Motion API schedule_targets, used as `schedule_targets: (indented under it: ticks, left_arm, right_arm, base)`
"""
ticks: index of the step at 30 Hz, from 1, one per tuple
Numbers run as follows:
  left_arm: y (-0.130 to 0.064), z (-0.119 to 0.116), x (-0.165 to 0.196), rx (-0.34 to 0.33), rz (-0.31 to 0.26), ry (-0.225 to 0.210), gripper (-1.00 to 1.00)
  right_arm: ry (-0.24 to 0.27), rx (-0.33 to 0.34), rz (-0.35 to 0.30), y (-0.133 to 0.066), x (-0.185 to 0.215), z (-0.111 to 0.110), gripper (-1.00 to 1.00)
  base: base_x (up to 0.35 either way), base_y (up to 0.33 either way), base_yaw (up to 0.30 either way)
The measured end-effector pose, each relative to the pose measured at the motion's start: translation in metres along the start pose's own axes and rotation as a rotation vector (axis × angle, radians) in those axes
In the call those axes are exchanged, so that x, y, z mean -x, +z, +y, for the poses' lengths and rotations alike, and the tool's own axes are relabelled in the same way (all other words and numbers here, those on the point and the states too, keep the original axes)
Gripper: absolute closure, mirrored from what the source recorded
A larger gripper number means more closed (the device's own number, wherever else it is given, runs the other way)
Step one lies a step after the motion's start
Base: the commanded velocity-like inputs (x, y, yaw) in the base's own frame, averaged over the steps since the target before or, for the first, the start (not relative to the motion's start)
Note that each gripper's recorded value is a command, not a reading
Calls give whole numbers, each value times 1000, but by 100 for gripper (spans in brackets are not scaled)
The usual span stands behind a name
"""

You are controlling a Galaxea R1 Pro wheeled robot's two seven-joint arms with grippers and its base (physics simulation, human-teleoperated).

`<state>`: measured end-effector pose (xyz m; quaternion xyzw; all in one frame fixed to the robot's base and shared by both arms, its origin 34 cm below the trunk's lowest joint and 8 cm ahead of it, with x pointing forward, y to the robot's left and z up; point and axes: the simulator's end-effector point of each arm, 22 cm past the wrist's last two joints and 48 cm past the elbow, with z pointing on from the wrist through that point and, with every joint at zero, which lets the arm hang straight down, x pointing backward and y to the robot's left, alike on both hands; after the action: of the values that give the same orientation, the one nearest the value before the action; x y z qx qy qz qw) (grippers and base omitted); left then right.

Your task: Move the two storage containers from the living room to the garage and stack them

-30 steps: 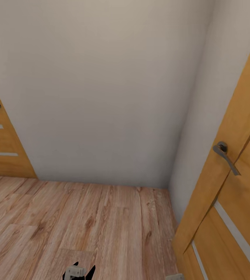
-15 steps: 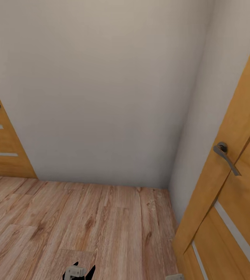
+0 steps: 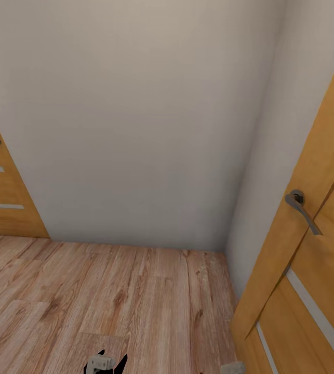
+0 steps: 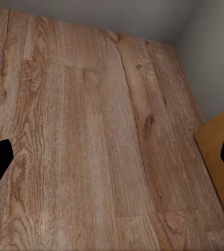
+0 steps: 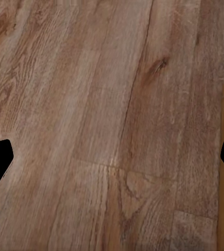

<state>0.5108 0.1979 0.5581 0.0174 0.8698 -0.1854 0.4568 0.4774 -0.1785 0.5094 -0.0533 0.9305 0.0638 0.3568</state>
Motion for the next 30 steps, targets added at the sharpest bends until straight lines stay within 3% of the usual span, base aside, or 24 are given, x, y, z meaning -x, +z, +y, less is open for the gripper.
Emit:
schedule_targets:
  ticks: [3,6,11,12,16,17,18,19,22,23,25,30]
  left_arm:
    - [0,0,0,0,0,0,-100]
    - [0,0,0,0,0,0,-100]
    - [0,0,0,1,0,0,-100]
    - [0,0,0,1,0,0,-100]
    - [0,0,0,1,0,0,-100]
    - [0,0,0,1,0,0,-100]
    - [0,0,0,1,0,0,-100]
    - [0,0,0,1,0,0,-100]
    - [0,0,0,1,0,0,-100]
    - [0,0,0,1,1,0,-100]
    - [0,0,0,1,1,0,-100]
    - [0,0,0,1,1,0,-100]
  right_arm:
    - [3,-16,-67,8,33,-5,-100]
    - [2,-65,-125,13,67,-22,-100]
    - [-6,-201,-175,16,105,-72,-100]
    - [-12,-242,-182,14,111,-91,-100]
    - [-33,-310,-191,8,117,-128,-100]
    - [-44,-347,-193,2,120,-152,-100]
    - [-51,-354,-193,1,120,-157,-100]
    - [-61,-380,-194,-4,121,-176,-100]
    - [-76,-402,-192,-9,121,-194,-100]
    - [-103,-395,-186,-10,120,-198,-100]
    - [-101,-409,-188,-13,122,-206,-100]
    - [-105,-410,-188,-13,121,-208,-100]
  base:
    - [0,0,0]
    - [0,0,0]
    - [0,0,0]
    - [0,0,0]
    - [0,0,0]
    - [0,0,0]
    - [0,0,0]
    - [0,0,0]
    - [0,0,0]
    - [0,0,0]
    - [0,0,0]
    - [0,0,0]
